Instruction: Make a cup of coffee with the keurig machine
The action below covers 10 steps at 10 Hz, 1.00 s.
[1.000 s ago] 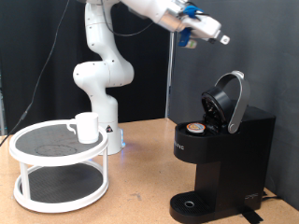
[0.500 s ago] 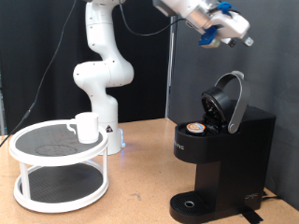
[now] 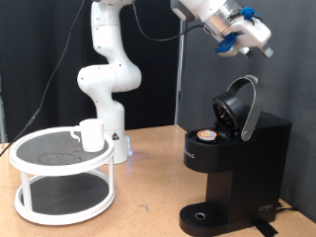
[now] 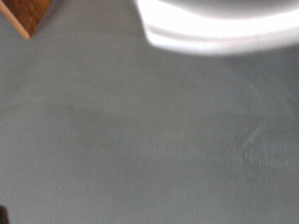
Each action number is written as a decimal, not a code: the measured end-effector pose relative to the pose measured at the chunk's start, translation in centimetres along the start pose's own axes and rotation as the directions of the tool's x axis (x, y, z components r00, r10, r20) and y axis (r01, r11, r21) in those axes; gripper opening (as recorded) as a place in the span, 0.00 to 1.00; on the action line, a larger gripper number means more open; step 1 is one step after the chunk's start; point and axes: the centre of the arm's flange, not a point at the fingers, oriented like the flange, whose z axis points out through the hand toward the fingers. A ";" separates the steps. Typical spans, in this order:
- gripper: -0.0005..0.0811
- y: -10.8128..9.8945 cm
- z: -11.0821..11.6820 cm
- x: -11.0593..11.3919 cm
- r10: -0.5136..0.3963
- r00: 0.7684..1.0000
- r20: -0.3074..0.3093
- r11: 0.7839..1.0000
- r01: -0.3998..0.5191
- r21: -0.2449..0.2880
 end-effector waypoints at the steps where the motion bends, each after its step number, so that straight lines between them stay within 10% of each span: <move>1: 0.91 -0.4 0.9 0.2 0.001 1.000 -0.022 1.000 0.000 0.006; 10: 0.91 2.3 4.1 -0.7 -0.074 0.991 -0.108 0.997 0.070 -0.033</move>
